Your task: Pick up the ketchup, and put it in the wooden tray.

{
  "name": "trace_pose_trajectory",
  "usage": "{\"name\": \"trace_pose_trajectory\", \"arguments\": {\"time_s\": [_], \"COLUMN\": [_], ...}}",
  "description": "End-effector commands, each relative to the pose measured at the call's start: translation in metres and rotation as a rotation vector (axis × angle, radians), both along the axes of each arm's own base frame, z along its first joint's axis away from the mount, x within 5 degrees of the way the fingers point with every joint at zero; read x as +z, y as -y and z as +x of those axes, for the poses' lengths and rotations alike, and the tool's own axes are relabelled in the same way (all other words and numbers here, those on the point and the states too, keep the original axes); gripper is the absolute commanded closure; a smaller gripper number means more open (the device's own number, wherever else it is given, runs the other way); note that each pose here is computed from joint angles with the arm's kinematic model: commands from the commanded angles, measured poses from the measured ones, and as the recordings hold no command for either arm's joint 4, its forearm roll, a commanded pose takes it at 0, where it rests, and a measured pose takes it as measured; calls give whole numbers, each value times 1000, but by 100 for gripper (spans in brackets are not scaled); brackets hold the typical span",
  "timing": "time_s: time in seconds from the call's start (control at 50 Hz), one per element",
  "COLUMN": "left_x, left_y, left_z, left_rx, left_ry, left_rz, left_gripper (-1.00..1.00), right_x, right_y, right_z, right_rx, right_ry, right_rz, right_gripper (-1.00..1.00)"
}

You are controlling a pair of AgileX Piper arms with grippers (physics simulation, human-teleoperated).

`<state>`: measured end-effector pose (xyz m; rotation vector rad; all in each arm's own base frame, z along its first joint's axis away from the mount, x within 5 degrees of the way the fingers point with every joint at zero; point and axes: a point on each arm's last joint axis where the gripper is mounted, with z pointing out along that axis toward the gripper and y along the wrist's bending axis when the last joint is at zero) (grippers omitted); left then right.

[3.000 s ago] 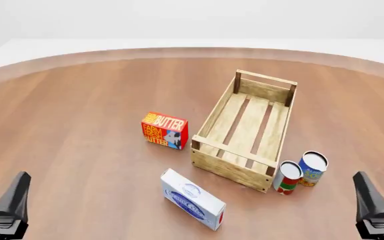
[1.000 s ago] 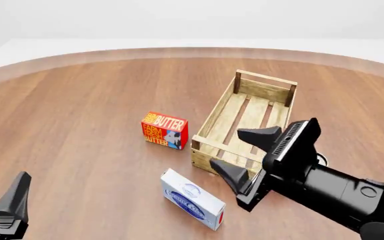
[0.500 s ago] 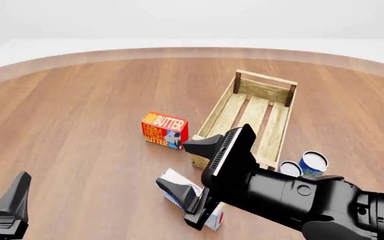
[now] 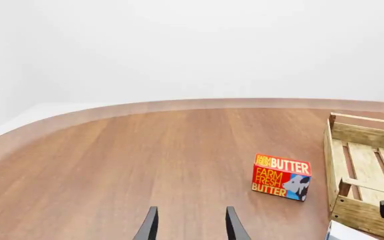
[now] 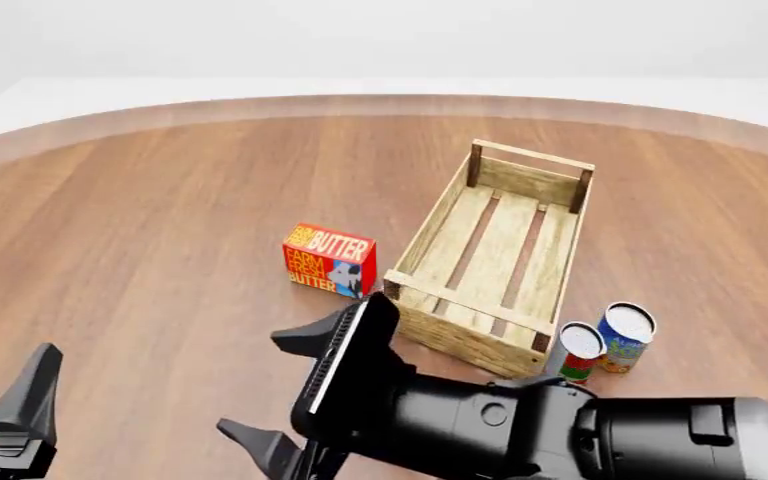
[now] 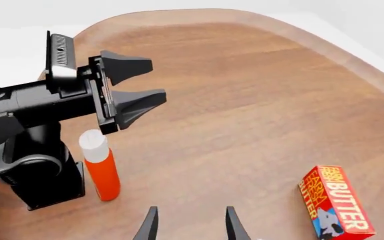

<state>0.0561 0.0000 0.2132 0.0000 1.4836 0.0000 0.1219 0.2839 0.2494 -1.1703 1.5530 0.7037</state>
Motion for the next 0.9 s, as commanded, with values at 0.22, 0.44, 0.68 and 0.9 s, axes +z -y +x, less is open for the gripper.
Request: {"name": "trace_pose_trajectory", "arguments": {"time_s": [0.22, 0.44, 0.68, 0.9], "left_x": [0, 0, 0, 0], "left_y": [0, 0, 0, 0], "left_z": [0, 0, 0, 0], "left_rx": [0, 0, 0, 0], "left_ry": [0, 0, 0, 0], "left_rz": [0, 0, 0, 0], "left_gripper": [-100, -100, -100, -100], "right_x": [-14, -18, -24, -29], "right_y": [-44, -63, -82, -97], "right_z": [-19, -30, -41, -53], "right_rx": [101, 143, 181, 217], "right_ry": [-9, -20, -31, -39], "right_rz": [-28, -30, -33, -41], "right_gripper": [-100, -100, -100, -100]}}
